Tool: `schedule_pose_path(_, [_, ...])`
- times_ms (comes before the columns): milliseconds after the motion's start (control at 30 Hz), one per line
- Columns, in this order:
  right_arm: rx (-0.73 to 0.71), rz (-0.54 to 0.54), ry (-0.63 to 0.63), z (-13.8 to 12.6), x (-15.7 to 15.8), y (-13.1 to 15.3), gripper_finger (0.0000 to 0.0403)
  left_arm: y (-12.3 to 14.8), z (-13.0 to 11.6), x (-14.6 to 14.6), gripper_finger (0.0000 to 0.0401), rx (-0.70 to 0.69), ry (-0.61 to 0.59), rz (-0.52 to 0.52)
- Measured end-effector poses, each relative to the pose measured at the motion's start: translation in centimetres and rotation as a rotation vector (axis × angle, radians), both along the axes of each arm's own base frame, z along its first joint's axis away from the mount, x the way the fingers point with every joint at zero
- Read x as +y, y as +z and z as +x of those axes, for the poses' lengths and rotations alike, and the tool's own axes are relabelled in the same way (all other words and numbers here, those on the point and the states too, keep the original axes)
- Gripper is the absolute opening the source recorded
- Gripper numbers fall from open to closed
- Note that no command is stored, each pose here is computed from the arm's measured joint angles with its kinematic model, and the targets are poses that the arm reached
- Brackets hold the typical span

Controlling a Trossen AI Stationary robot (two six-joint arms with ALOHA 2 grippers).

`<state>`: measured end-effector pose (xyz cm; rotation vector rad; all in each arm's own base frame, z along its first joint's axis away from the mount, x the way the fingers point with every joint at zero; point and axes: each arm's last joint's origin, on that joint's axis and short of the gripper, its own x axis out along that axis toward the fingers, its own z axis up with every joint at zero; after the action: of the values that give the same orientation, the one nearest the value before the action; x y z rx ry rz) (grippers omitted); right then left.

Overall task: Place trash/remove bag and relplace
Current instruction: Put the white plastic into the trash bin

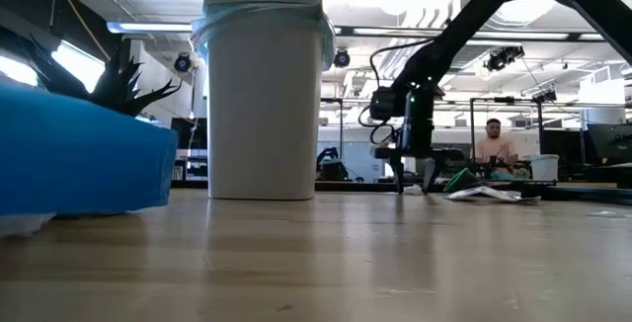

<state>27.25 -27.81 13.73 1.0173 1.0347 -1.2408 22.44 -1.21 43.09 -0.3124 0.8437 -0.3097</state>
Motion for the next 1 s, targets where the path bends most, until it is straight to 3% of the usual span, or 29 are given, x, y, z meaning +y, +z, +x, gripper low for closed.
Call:
schedule_pose_path(133, [0.036,0.033,0.01,0.0,0.0,-0.4,0.0195,-0.2,-0.2,0.1,0.0,0.021,0.007,0.02])
schedule_pose_path(300, [0.069,0.056,0.059,-0.1,0.6,-0.2,0.0049,-0.1,-0.4,0.3,0.0,0.018,0.0,0.038])
schedule_pose_path(367, [0.098,0.063,0.088,0.0,1.2,0.0,0.0014,-0.2,-0.4,0.4,0.0,0.018,0.005,0.039])
schedule_pose_path(567, [0.125,0.115,0.16,1.0,4.1,1.4,0.0002,-0.1,-0.5,0.6,0.0,0.013,0.016,0.044])
schedule_pose_path(733, [0.108,0.069,0.257,2.5,8.5,5.1,0.0001,0.4,-1.2,0.6,0.0,-0.012,0.026,0.053])
schedule_pose_path(1000, [-0.168,-0.084,0.304,3.2,16.9,13.6,0.0,1.3,-2.9,0.8,0.0,-0.068,0.08,0.108])
